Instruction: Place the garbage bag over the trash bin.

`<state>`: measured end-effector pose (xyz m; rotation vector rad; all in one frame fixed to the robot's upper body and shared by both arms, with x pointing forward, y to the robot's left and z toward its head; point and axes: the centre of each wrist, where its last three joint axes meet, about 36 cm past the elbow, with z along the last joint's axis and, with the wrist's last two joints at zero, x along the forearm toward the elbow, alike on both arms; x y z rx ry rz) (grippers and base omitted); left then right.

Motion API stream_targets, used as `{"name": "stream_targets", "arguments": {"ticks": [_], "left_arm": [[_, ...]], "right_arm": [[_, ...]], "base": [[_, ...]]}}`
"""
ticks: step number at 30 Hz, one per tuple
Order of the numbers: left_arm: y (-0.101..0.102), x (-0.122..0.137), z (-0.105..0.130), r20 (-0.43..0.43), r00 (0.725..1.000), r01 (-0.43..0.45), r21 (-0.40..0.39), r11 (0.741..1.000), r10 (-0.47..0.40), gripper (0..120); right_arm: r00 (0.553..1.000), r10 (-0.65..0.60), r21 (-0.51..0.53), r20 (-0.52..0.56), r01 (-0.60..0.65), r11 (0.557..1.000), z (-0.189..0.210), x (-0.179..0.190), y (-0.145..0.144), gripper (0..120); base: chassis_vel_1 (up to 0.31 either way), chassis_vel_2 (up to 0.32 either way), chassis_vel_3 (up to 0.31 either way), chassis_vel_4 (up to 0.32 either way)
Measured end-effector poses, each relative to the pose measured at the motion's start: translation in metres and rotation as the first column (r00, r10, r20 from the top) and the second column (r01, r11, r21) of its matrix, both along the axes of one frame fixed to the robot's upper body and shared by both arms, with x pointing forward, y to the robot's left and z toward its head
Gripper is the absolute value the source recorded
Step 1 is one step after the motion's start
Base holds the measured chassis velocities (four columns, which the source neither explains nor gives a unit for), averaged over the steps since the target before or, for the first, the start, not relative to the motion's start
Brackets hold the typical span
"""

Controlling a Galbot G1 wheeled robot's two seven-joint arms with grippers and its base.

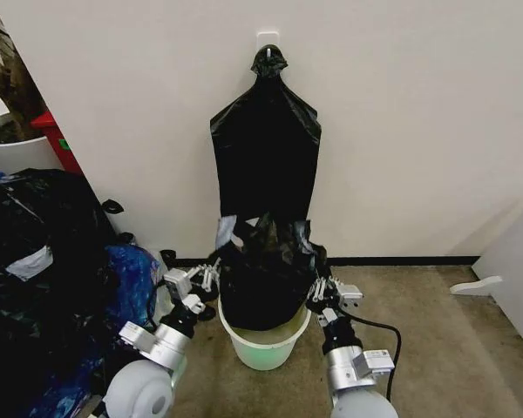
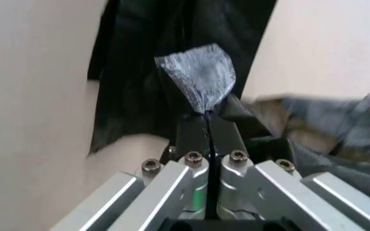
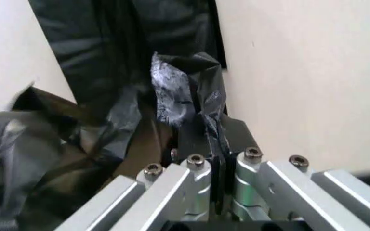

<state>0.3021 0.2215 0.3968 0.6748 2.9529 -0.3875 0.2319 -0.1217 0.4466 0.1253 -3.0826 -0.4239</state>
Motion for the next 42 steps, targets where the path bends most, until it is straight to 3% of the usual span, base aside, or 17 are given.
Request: {"name": "stream_targets", "arguments": {"ticks": [5,11,15,20,25,29,31,33,34,36,39,42], "left_arm": [[-0.006,-0.010,-0.018,-0.010,1.000,0.007,0.116,0.993,-0.006,0],[-0.005,-0.011,-0.021,0.063,0.998,-0.027,0.222,0.975,0.014,0],[0.002,-0.012,-0.014,0.103,0.995,-0.041,0.264,0.964,0.014,0],[0.016,-0.014,0.019,0.117,0.993,-0.068,0.306,0.950,0.033,0],[0.026,-0.009,0.049,0.012,1.000,-0.025,0.311,0.950,0.023,0],[0.029,-0.013,0.091,-0.110,0.993,0.011,0.379,0.925,0.033,0],[0.028,-0.016,0.099,-0.136,0.990,0.018,0.391,0.920,0.039,0],[0.026,-0.023,0.116,-0.199,0.979,0.040,0.425,0.904,0.050,0],[0.025,-0.028,0.122,-0.230,0.971,0.054,0.464,0.884,0.061,0],[0.026,-0.031,0.127,-0.266,0.960,0.070,0.524,0.849,0.085,0],[0.027,-0.032,0.129,-0.300,0.948,0.082,0.554,0.828,0.107,0],[0.028,-0.035,0.134,-0.373,0.914,0.110,0.605,0.789,0.159,0]], "right_arm": [[0.988,0.002,0.019,-0.158,0.001,1.000,0.014,-0.032,0.004,0],[0.979,-0.012,0.025,-0.204,0.018,1.000,0.018,-0.041,0.004,0],[0.974,-0.016,0.041,-0.226,0.026,0.999,0.022,-0.042,0.004,0],[0.966,0.008,0.092,-0.257,0.016,0.996,0.033,-0.045,0.001,0],[0.961,0.026,0.114,-0.276,0.006,0.993,0.037,-0.041,0.001,0],[0.944,0.041,0.113,-0.328,-0.004,0.994,0.042,-0.041,-0.002,0],[0.941,0.044,0.113,-0.337,-0.006,0.994,0.044,-0.042,-0.002,0],[0.931,0.049,0.110,-0.362,-0.010,0.994,0.046,-0.043,-0.004,0],[0.920,0.051,0.106,-0.389,-0.010,0.994,0.046,-0.044,-0.005,0],[0.900,0.055,0.089,-0.432,-0.018,0.996,0.045,-0.047,-0.006,0],[0.887,0.057,0.069,-0.459,-0.028,0.997,0.040,-0.049,-0.007,0],[0.864,0.058,0.027,-0.501,-0.051,0.998,0.029,-0.053,-0.006,0]], "base": [[0.000,0.000,0.000,0.000],[0.000,0.000,0.000,0.000],[0.000,0.000,0.000,0.000],[0.000,0.000,0.000,0.000],[0.000,0.000,0.000,0.000],[0.000,0.000,0.000,0.000],[0.000,0.000,0.000,0.000],[0.000,0.000,0.000,0.000],[0.000,0.000,0.000,0.000],[0.000,0.000,0.000,0.000],[0.000,0.000,0.000,0.000],[0.000,0.000,0.000,0.000]]}}
